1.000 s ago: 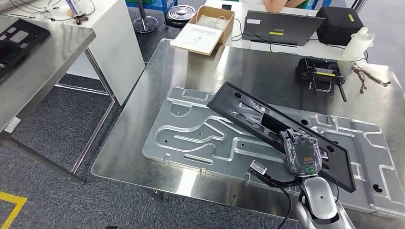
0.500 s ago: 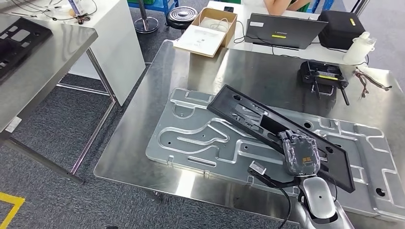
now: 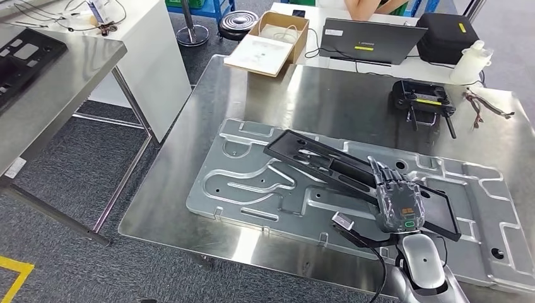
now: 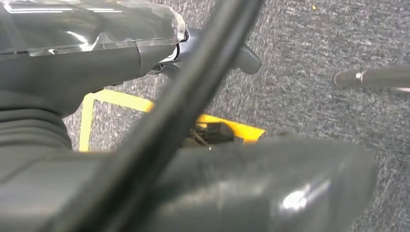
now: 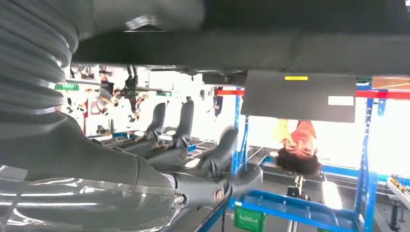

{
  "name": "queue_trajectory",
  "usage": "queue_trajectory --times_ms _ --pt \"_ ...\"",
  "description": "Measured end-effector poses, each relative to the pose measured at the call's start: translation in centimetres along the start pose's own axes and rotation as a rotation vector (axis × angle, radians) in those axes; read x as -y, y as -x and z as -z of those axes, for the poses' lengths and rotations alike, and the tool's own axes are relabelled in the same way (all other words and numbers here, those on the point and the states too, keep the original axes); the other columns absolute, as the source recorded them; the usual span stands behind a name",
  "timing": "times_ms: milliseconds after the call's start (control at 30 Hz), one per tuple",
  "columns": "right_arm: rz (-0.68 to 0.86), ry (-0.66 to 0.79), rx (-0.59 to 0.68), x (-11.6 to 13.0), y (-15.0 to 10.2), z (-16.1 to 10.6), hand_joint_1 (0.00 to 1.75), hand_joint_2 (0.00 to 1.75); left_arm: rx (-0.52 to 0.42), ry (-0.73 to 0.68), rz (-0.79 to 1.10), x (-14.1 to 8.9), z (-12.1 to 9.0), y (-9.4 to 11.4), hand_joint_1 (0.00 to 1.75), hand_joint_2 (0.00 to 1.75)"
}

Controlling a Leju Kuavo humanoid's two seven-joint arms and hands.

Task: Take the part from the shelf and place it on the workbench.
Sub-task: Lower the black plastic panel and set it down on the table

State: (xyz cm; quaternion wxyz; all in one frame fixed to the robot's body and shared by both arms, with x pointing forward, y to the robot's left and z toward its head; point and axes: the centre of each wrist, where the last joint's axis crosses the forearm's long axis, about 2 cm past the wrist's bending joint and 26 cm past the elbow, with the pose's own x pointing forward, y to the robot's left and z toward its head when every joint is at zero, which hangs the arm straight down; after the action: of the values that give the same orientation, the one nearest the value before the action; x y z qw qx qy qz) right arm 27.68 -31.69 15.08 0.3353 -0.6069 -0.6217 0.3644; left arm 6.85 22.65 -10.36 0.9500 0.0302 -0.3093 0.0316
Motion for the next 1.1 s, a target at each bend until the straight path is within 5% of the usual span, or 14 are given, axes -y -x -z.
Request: queue_trajectory --times_ms 1100 --pt "0.025 -0.070 -0.053 -0.7 0.9 -1.7 0.00 1.75 -0.019 -0.009 -0.036 0.0 -0.3 0.6 0.00 0.00"
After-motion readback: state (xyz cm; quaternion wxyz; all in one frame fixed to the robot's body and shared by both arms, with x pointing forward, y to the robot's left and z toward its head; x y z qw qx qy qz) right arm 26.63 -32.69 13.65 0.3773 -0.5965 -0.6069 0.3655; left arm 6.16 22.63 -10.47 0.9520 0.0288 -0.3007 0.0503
